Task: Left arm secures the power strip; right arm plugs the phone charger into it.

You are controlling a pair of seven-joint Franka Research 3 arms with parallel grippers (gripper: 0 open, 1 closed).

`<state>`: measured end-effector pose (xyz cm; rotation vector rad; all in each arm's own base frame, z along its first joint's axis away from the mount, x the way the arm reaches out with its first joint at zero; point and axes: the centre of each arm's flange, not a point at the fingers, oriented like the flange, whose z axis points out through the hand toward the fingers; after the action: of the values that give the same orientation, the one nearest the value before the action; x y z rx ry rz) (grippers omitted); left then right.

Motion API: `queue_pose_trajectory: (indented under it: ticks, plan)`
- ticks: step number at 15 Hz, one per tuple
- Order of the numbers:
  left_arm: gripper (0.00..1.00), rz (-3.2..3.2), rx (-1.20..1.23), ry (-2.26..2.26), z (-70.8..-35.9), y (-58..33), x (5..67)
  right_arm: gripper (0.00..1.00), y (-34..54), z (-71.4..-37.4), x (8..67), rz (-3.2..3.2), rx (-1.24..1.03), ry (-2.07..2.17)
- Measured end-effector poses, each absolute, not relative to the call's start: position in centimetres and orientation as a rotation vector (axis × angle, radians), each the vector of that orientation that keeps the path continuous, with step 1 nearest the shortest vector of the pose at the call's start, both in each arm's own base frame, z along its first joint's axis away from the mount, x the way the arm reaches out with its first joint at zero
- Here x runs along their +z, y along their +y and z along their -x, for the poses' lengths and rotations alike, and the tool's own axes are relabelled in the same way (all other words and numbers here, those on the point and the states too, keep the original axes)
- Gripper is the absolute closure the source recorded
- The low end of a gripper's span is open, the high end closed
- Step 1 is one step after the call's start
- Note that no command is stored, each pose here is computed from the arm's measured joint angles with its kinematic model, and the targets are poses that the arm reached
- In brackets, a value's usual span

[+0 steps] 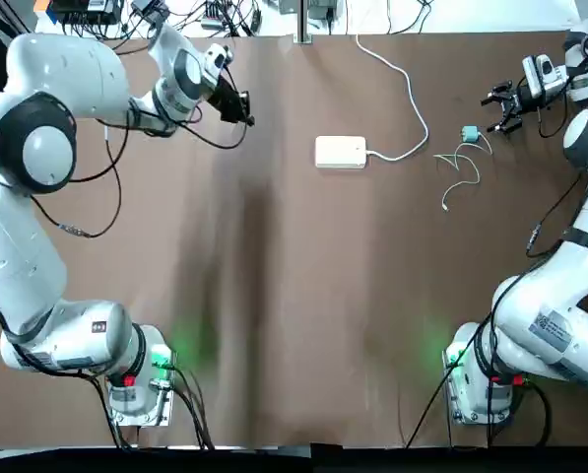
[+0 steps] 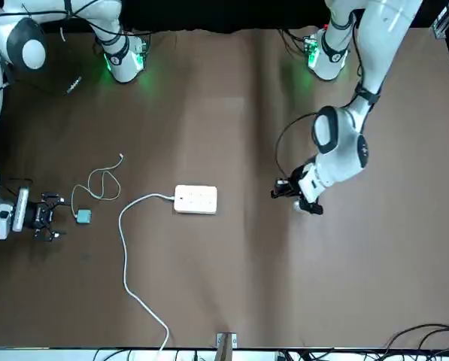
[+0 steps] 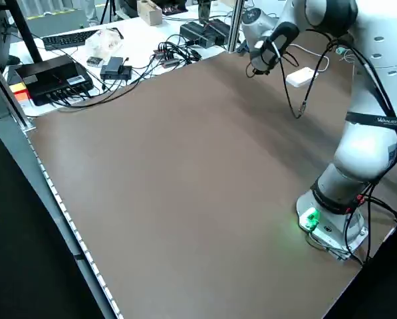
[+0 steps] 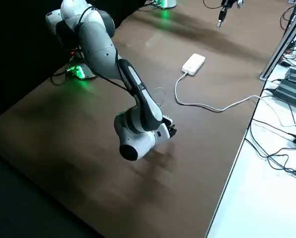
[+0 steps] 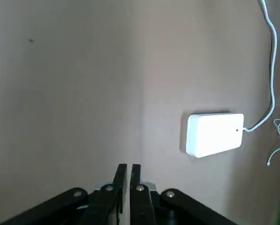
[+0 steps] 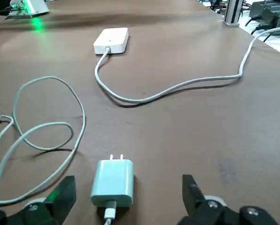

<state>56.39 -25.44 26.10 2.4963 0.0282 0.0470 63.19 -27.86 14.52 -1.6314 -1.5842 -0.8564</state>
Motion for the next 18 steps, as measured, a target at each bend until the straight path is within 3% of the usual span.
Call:
queue_pose_trajectory:
  ticks: [2,18]
  plan:
    - [0.99,-2.473,0.039,0.063,-56.4,-26.4,25.1,0.00,-27.6,-63.1,13.3,1.600,-0.869,-1.606]
    - [0.99,-2.358,-0.006,0.013,-54.9,-40.2,20.8,0.00,-26.2,-61.2,8.1,1.504,-0.869,-1.528]
